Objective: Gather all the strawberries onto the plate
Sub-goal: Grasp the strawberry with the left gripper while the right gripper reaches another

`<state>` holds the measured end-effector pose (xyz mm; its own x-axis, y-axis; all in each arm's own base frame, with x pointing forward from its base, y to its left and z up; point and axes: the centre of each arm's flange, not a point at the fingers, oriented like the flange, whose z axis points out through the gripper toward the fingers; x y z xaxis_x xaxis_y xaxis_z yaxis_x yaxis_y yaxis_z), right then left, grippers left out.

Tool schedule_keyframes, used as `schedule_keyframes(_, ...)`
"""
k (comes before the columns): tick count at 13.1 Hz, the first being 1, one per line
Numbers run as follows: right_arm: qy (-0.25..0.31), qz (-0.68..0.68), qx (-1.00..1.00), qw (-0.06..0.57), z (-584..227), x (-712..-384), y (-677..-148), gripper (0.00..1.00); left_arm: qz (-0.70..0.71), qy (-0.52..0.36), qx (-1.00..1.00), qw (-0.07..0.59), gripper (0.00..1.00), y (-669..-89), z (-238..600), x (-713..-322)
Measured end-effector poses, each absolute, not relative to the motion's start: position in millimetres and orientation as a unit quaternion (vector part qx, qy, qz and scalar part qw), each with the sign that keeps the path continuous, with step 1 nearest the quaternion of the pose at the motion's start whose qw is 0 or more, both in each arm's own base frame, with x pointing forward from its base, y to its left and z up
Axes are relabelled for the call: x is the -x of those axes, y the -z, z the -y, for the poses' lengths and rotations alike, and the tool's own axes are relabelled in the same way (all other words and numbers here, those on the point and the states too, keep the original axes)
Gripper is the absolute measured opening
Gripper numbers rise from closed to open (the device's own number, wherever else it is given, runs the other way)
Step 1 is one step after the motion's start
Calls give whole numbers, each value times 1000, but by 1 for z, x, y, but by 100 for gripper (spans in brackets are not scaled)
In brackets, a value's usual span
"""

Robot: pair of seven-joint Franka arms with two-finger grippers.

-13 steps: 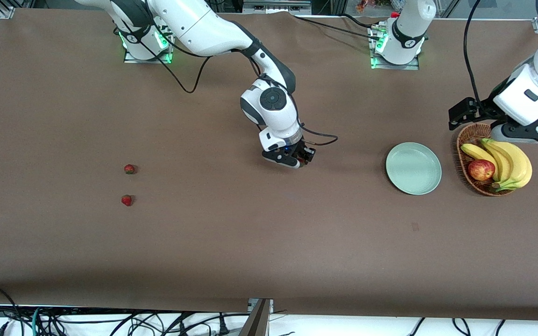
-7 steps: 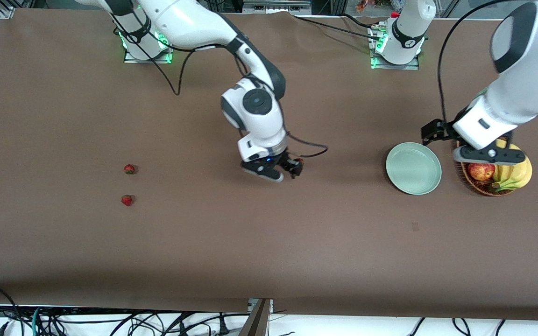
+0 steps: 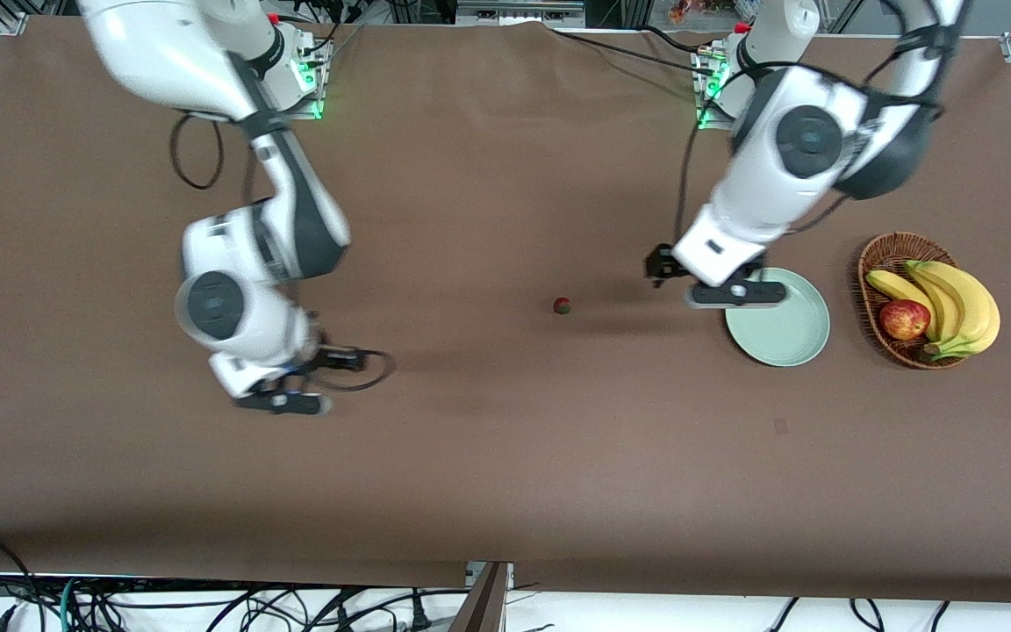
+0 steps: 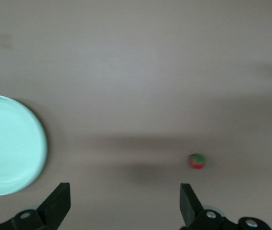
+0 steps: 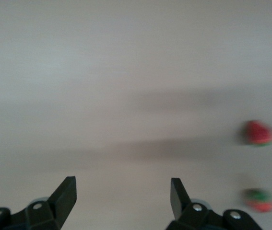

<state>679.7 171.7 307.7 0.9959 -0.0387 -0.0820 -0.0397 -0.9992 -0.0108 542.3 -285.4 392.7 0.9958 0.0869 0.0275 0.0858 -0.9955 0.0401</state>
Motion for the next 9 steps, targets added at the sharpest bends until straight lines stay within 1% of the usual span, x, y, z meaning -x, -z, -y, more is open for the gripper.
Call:
schedule_keyframes(2, -59, 12, 998, 6, -88, -681, -282, 88, -57, -34, -998, 5, 100, -348, 350, -519)
schedule_keyframes(4, -57, 25, 998, 9, -43, -674, -253, 88, -58, -43, -997, -3, 100, -301, 393, -496)
schedule_keyframes(7, -55, 31, 998, 8, -37, -656, -217, 87, -65, -38, -997, -8, 100, -245, 414, -482)
schedule_keyframes(9, -53, 32, 998, 7, -31, -654, -205, 86, -69, -27, -997, -10, 100, -221, 414, -479)
